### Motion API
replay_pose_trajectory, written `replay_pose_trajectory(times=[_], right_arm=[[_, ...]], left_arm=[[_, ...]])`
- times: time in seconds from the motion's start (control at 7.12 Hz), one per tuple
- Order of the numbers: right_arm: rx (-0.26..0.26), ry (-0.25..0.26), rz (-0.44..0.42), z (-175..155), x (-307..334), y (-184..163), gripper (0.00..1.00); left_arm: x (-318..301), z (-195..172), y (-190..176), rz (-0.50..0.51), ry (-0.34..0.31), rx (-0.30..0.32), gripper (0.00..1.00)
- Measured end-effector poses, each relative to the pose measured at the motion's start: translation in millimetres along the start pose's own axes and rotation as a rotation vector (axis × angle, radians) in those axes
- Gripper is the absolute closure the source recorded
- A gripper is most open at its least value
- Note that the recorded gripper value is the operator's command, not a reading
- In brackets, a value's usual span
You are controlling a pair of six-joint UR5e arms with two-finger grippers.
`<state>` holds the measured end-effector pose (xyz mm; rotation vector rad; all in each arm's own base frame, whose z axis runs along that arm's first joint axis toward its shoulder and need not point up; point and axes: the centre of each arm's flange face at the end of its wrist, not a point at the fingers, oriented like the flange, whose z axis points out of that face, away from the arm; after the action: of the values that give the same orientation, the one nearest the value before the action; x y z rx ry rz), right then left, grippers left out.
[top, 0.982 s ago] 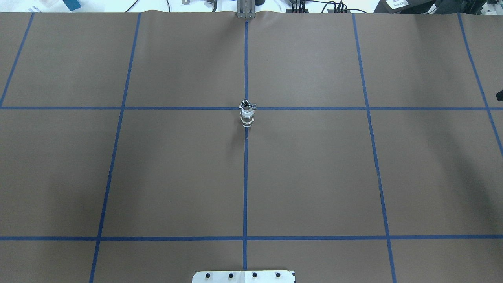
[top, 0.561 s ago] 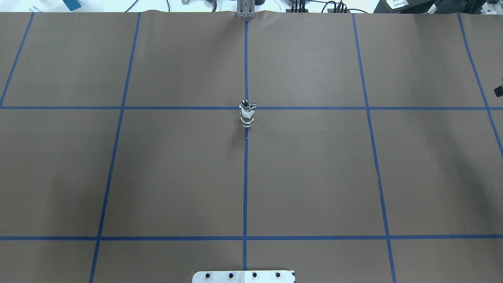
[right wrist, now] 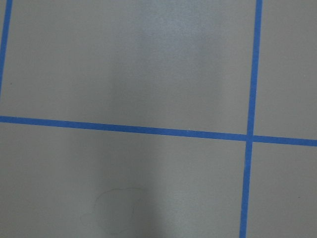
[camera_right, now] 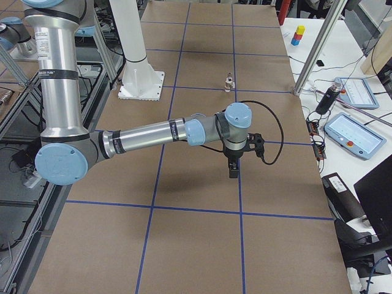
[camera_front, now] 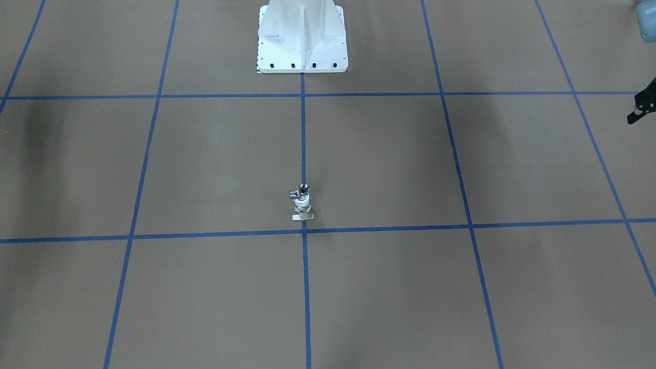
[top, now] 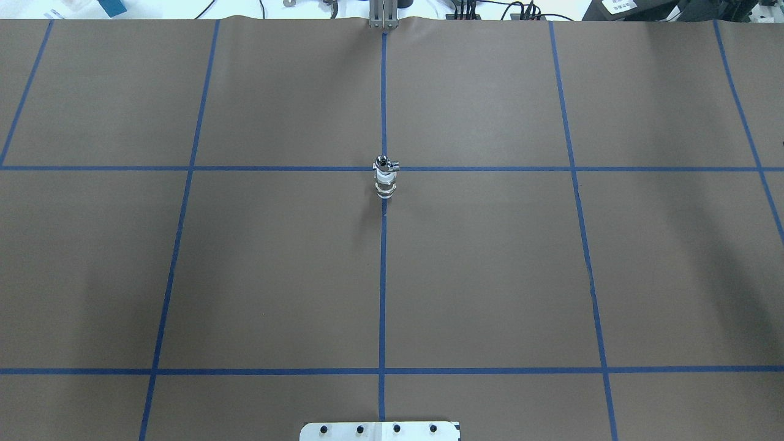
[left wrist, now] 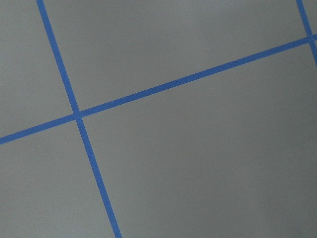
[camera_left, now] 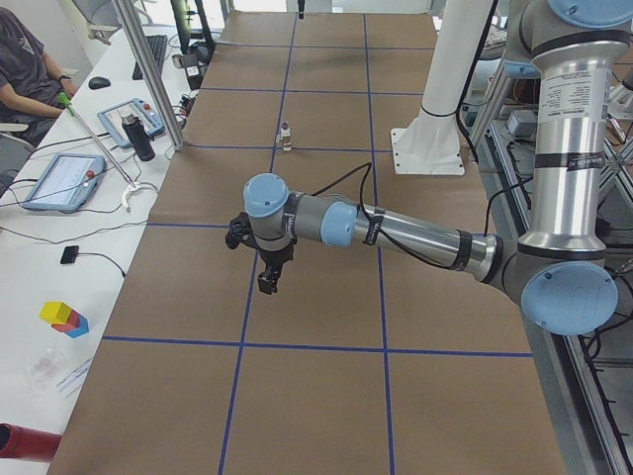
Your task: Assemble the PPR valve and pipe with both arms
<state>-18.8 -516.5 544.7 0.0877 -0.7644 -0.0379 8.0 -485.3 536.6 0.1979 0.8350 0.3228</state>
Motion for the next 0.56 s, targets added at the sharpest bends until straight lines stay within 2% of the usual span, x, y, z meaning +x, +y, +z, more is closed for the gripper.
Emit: replay_pose_trajectory(times=[0.56], right_arm=[[-0.009,0.004,0.007,5,6,3,0.0]], left_arm=[[-61,13,14,-0.109,-0.012,-0.011,0.0]])
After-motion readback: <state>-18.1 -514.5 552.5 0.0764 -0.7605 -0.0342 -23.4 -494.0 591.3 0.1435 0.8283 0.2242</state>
